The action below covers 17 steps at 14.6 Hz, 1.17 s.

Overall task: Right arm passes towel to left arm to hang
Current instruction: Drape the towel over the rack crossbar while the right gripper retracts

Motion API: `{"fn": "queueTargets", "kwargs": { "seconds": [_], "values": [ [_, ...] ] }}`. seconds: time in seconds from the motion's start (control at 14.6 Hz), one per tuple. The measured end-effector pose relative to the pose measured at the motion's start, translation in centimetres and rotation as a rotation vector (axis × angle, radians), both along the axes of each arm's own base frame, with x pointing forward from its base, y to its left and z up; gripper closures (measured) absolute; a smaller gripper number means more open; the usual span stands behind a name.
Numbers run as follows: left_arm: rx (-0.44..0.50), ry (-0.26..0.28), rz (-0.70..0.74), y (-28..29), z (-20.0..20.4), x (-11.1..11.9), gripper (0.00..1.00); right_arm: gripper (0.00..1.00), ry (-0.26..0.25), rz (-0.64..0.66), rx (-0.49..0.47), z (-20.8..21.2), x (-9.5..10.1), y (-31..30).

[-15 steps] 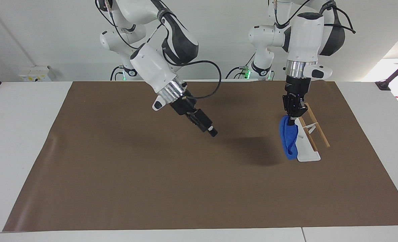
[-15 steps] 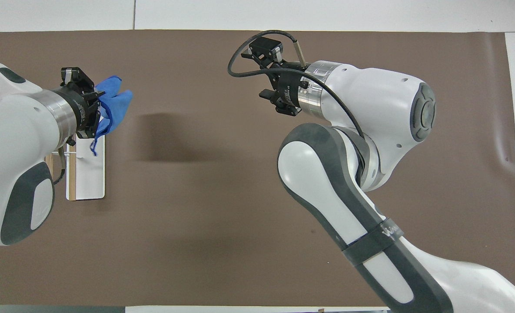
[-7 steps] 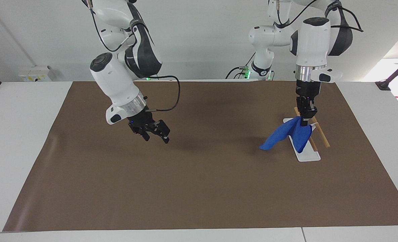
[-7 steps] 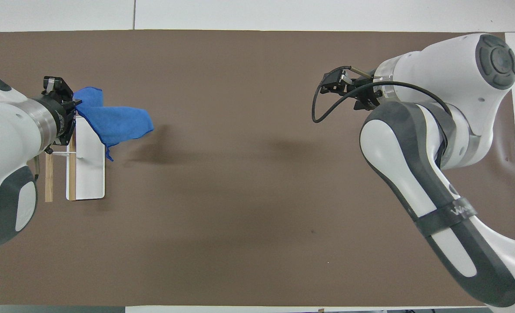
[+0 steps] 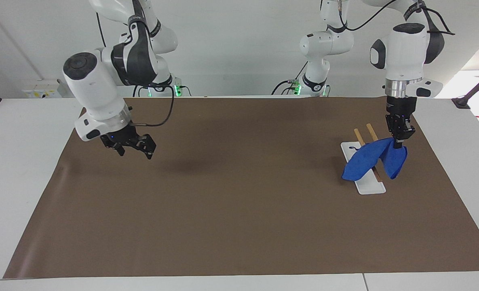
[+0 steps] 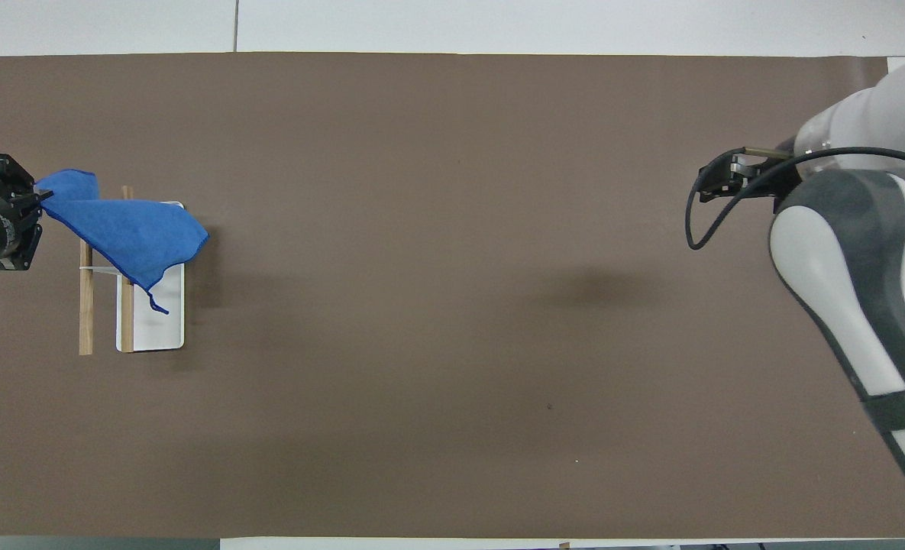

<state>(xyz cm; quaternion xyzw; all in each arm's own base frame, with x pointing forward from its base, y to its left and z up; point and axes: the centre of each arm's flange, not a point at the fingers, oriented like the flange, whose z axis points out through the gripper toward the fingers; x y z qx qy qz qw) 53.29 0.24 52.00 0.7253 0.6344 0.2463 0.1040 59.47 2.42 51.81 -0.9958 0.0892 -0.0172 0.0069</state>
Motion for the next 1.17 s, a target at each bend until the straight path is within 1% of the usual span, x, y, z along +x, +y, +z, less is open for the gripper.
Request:
{"fn": "queueTargets", "kwargs": {
  "seconds": [0.14,0.21,0.34,0.48,0.62,0.76,0.96,1.03,1.17],
  "values": [
    [0.000,-0.008,0.012,0.8,0.1,0.0,0.97,0.00,-0.011,0.010,-0.024,3.8,-1.7,-2.6],
    [0.000,-0.014,0.020,1.3,0.2,0.0,0.97,0.00,-0.002,0.017,-0.048,5.7,-2.6,-3.2],
    [-0.003,-0.050,0.038,2.6,0.6,0.1,0.97,0.00,0.014,0.023,-0.073,9.1,-3.9,-3.1],
    [-0.005,-0.092,0.049,3.6,1.1,0.2,0.97,0.00,0.028,0.024,-0.077,11.1,-4.6,-2.9],
    [-0.005,-0.103,0.059,4.2,1.3,0.2,0.97,0.00,0.048,0.024,-0.078,11.5,-4.9,-2.8],
    [-0.004,-0.102,0.070,4.9,1.1,0.1,0.97,0.00,0.075,0.025,-0.077,11.6,-5.0,-2.7],
    [-0.005,-0.104,0.083,5.8,0.7,0.1,0.97,0.00,0.114,0.024,-0.074,12.8,-5.4,-2.7],
    [-0.003,-0.102,0.084,6.1,0.4,0.1,0.97,0.00,0.123,0.025,-0.073,13.1,-5.5,-2.6],
    [0.000,-0.084,0.092,7.1,-0.8,-0.1,0.97,0.00,0.117,0.027,-0.052,13.6,-5.3,-2.4]
  ]
}}
